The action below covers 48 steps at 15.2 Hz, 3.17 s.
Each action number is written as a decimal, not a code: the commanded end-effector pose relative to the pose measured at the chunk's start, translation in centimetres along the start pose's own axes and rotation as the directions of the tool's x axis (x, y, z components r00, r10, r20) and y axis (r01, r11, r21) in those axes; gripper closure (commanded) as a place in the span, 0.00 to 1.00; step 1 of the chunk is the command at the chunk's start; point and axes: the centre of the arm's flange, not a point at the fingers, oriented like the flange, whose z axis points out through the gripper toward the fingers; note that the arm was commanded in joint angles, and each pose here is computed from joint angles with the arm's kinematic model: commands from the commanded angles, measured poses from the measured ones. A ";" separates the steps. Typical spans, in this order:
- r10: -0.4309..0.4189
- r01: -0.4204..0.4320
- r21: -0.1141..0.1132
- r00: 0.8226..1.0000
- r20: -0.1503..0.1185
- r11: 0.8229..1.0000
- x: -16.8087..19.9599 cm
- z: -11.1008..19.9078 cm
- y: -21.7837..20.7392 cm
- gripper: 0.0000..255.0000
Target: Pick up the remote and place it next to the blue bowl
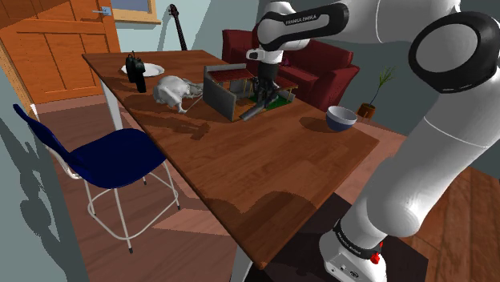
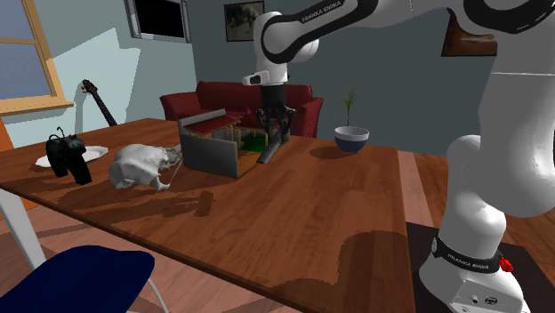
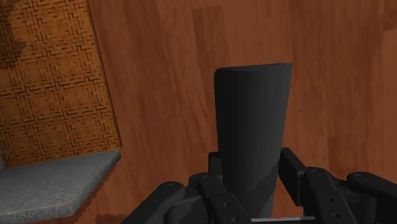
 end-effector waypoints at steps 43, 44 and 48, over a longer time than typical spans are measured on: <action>-0.001 0.001 0.000 1.000 0.000 1.000 -27.1 12.4 -6.9 1.00; -0.001 0.001 0.000 1.000 0.000 1.000 -27.1 12.9 -6.9 1.00; -0.001 0.001 0.000 1.000 0.000 1.000 -27.0 15.0 -6.7 1.00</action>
